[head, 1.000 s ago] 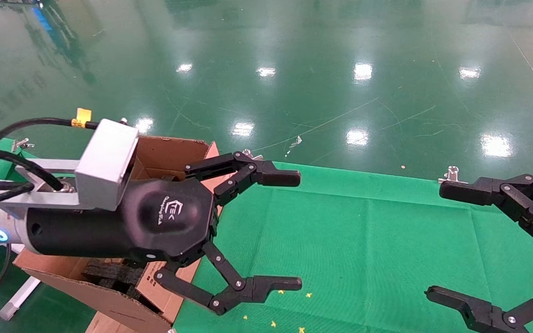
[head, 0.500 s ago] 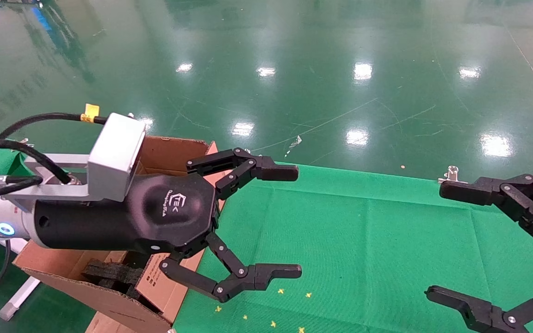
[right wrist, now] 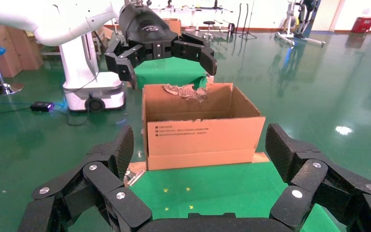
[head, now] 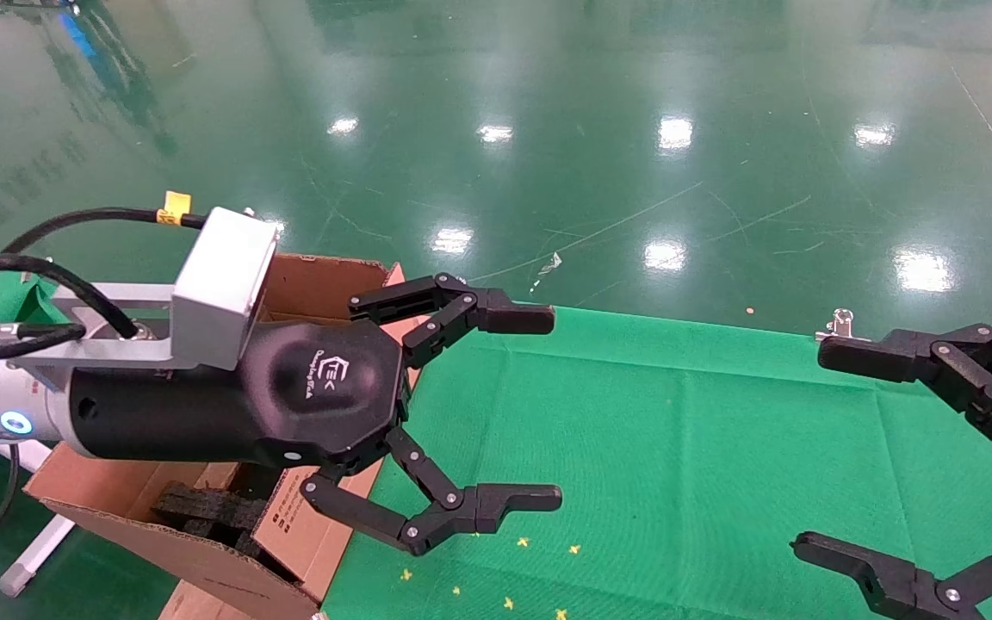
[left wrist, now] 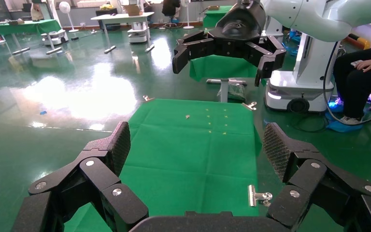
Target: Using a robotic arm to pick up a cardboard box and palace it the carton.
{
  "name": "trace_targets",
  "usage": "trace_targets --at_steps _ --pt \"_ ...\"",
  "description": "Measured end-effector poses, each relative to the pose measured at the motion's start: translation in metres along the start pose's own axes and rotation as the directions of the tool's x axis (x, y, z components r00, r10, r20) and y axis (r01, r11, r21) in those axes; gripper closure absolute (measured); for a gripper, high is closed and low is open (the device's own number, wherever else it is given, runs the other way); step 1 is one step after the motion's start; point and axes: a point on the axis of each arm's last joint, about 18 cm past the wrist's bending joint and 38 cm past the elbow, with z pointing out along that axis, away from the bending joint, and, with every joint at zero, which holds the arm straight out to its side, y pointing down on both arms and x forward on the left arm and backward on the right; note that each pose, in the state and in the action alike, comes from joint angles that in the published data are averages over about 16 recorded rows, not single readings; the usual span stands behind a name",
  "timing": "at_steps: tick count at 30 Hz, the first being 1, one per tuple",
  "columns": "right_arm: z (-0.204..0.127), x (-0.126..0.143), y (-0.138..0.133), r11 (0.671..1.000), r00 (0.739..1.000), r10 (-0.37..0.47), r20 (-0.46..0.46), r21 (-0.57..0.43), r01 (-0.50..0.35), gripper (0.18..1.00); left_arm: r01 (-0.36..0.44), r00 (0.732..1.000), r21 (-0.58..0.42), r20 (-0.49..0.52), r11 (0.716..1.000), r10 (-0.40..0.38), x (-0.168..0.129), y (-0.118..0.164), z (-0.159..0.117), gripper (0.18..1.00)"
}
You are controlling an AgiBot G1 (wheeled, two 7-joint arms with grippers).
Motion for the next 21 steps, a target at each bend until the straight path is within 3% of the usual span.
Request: trace_targets --at_steps 21 --pt "0.0 0.0 0.0 1.0 1.0 0.0 0.0 0.0 0.0 0.179 0.003 1.0 -0.002 0.002 1.0 -0.003 -0.001 0.0005 0.0001 0.184"
